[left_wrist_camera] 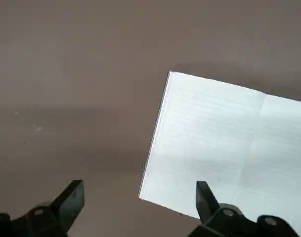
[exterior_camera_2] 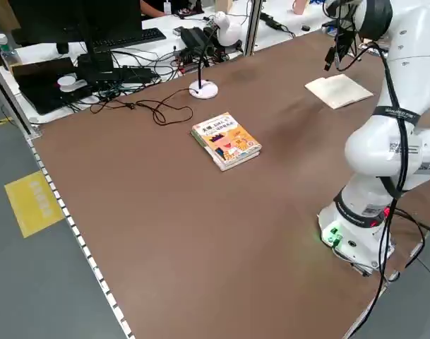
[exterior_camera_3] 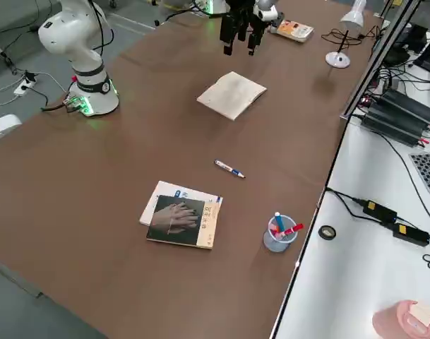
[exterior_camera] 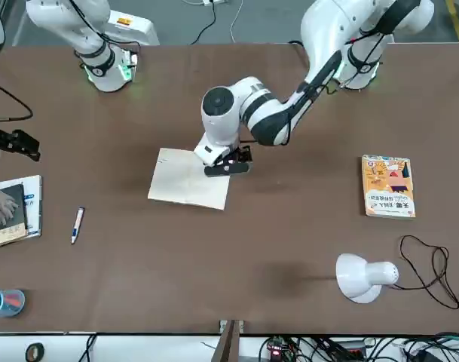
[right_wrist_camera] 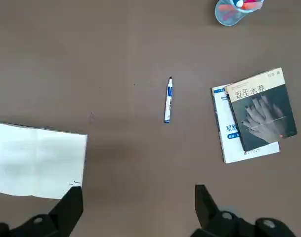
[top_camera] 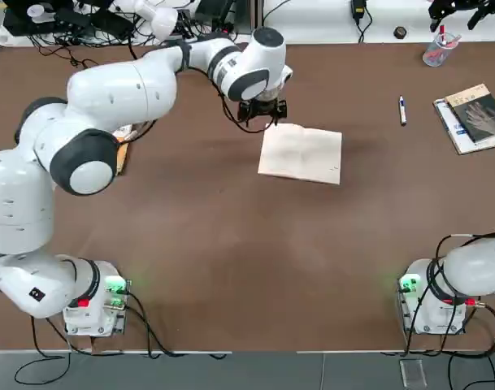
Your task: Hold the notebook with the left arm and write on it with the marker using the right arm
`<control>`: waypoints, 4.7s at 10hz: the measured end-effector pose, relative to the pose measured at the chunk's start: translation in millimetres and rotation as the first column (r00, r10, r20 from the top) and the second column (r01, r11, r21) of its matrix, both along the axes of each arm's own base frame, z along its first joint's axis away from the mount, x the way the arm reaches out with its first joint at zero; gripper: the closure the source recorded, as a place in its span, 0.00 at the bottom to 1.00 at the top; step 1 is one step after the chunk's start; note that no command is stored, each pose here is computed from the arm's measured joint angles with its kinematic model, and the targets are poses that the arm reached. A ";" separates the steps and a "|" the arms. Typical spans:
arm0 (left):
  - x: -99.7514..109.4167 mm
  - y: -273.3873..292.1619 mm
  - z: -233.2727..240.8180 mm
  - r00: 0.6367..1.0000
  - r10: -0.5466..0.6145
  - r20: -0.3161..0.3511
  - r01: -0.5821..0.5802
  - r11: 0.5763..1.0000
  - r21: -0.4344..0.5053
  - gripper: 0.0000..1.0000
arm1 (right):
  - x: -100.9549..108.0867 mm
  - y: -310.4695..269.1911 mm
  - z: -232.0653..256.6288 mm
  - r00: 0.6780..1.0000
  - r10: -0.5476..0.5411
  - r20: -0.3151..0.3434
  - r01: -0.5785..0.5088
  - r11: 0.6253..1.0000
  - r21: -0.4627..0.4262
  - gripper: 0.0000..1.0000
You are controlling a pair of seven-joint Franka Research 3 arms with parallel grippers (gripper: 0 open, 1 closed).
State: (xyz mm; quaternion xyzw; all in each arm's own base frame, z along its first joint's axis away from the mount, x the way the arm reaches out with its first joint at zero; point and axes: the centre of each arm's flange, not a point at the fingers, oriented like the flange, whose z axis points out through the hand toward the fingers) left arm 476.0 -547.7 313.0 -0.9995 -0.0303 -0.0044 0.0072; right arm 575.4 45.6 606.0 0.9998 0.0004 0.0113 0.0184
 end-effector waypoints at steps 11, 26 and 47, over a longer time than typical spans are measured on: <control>-0.7 -12.1 -94.9 0.999 -0.038 0.015 0.038 0.999 -0.024 0.00 | -0.1 0.1 -0.1 1.000 0.000 -0.001 0.000 1.000 0.000 0.00; 6.2 -7.7 -132.7 0.998 -0.048 0.050 0.050 0.998 -0.033 0.00 | -0.2 1.0 -0.3 1.000 0.002 -0.001 -0.002 1.000 0.000 0.00; 5.9 -7.5 -150.8 0.996 -0.064 0.066 0.066 0.997 -0.035 0.00 | 28.8 -43.1 -54.8 0.978 0.199 -0.059 -0.198 0.980 0.013 0.00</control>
